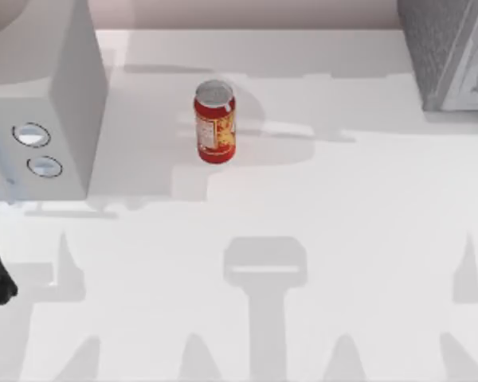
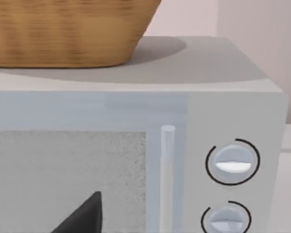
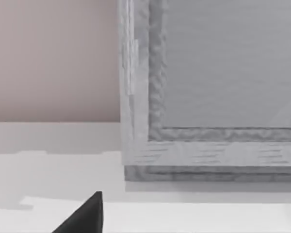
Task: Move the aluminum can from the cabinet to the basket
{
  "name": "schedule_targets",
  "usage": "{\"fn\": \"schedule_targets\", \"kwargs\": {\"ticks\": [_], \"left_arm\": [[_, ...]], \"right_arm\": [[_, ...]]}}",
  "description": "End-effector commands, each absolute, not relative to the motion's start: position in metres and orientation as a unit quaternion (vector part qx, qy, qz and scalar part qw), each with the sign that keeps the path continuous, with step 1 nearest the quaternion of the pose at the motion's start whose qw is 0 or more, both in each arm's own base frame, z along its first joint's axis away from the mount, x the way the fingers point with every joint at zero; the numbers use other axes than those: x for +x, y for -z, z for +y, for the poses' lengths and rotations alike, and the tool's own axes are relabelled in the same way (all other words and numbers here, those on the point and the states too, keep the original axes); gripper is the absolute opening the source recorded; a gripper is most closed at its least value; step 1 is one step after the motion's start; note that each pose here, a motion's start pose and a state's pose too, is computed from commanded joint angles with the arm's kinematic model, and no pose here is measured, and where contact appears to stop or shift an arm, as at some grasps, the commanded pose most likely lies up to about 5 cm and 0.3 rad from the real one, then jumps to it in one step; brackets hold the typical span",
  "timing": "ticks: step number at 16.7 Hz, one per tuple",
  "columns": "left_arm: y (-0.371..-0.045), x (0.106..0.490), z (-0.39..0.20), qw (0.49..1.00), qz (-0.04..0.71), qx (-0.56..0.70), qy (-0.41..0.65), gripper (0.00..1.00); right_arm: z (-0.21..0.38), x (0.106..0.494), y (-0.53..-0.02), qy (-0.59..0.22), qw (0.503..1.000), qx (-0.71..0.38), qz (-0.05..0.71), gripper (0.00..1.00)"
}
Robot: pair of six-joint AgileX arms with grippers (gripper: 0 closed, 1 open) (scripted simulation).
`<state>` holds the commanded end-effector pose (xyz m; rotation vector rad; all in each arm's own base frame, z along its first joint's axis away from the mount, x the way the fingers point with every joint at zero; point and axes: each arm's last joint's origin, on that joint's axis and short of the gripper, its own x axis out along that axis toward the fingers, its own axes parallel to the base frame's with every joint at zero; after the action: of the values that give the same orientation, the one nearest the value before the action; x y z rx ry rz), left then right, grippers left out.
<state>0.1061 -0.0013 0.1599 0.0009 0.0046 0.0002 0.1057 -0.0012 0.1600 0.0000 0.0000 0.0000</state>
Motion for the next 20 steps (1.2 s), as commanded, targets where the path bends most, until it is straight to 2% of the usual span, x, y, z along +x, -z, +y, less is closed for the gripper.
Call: {"fn": "schedule_targets", "kwargs": {"ticks": [5, 10, 15, 20], "left_arm": [[-0.168, 0.115, -0.005, 1.000, 0.024, 0.003, 0.000, 1.00], [-0.199, 0.141, -0.017, 1.000, 0.015, 0.000, 0.004, 1.00], [-0.224, 0.191, -0.044, 1.000, 0.000, -0.004, 0.007, 1.00], [-0.216, 0.250, -0.092, 1.000, -0.004, -0.005, 0.008, 1.00]], "right_arm": [[-0.001, 0.106, -0.160, 0.000, 1.000, 0.000, 0.000, 1.00], [-0.001, 0.106, -0.160, 0.000, 1.000, 0.000, 0.000, 1.00], [-0.001, 0.106, -0.160, 0.000, 1.000, 0.000, 0.000, 1.00], [-0.001, 0.106, -0.160, 0.000, 1.000, 0.000, 0.000, 1.00]]}}
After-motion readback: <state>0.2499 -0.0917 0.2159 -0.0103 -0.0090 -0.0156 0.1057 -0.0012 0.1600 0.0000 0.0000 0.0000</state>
